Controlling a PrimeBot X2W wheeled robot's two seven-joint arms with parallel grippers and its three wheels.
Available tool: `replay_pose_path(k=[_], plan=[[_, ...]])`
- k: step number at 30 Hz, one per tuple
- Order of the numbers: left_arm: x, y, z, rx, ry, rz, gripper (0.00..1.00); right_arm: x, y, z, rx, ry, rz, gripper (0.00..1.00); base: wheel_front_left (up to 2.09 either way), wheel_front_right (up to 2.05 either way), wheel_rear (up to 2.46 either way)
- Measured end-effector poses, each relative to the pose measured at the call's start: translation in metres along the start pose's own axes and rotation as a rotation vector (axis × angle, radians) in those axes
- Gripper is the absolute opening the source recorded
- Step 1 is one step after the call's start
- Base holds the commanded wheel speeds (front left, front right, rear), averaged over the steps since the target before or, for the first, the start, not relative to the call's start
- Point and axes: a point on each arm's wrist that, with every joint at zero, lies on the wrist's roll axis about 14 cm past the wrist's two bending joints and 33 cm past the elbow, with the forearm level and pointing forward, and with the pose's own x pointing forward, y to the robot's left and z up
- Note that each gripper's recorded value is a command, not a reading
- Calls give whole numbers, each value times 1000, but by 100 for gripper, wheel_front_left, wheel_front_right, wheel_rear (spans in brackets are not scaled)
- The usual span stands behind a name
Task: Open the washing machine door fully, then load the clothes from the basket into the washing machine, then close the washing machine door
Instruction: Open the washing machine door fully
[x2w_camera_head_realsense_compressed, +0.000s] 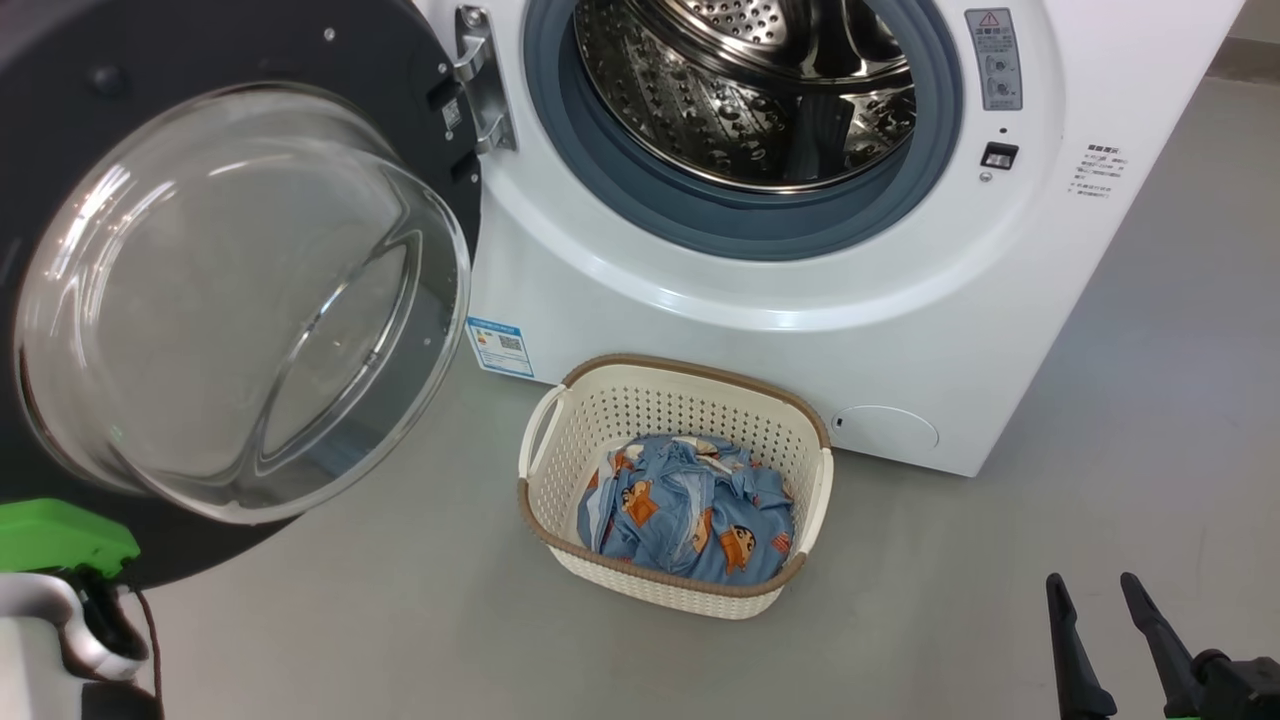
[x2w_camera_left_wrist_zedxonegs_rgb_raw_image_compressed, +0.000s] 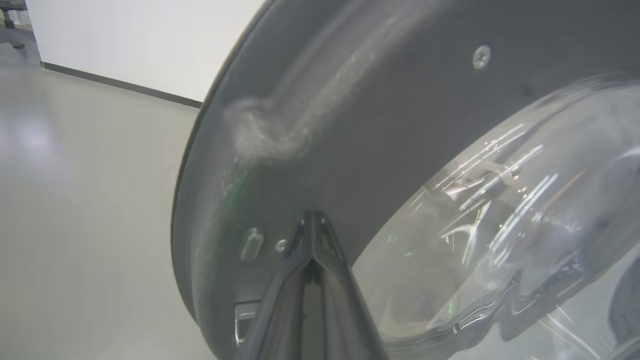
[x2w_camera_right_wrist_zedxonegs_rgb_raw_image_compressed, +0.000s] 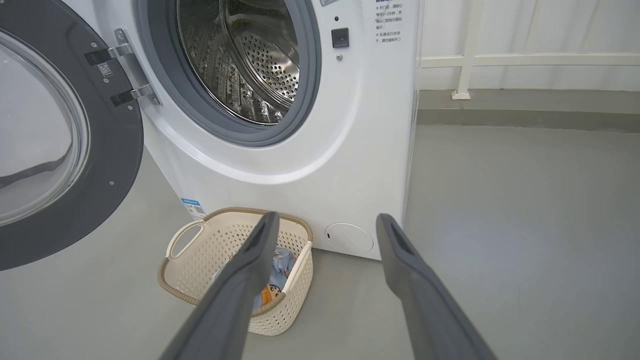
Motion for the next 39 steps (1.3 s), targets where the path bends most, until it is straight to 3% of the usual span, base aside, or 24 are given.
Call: replay_pose_path(k=[2, 4, 6, 7, 8, 15, 24, 30, 39], plan=[[-1, -9, 6, -21, -24, -22, 0, 0, -2, 0, 1, -2, -6, 100, 0, 0, 0], [-1, -14, 11, -30, -43, -35, 43, 0, -3, 0, 2, -2, -10, 100, 0, 0, 0], [-1, -24, 23, -48, -83, -64, 70, 0, -4, 0, 3, 0, -14, 100, 0, 0, 0], [-2, -28, 27, -56, -98, -78, 97, 1, -4, -1, 4, 1, -15, 100, 0, 0, 0], [-3, -31, 30, -56, -109, -86, 100, 1, -4, -1, 5, 2, -14, 100, 0, 0, 0], [-15, -53, 41, -78, -154, -181, 100, 6, 1, 1, 17, -9, -9, 100, 0, 0, 0], [-77, -146, 11, -146, -65, -504, 100, 4, -6, 6, 24, -25, -34, 100, 0, 0, 0], [-117, -186, -32, -100, 58, -646, 100, 5, -10, 16, 26, -58, -45, 100, 0, 0, 0], [-146, -200, -80, 18, 165, -732, 100, -14, -34, 28, 16, -94, -122, 100, 0, 0, 0]])
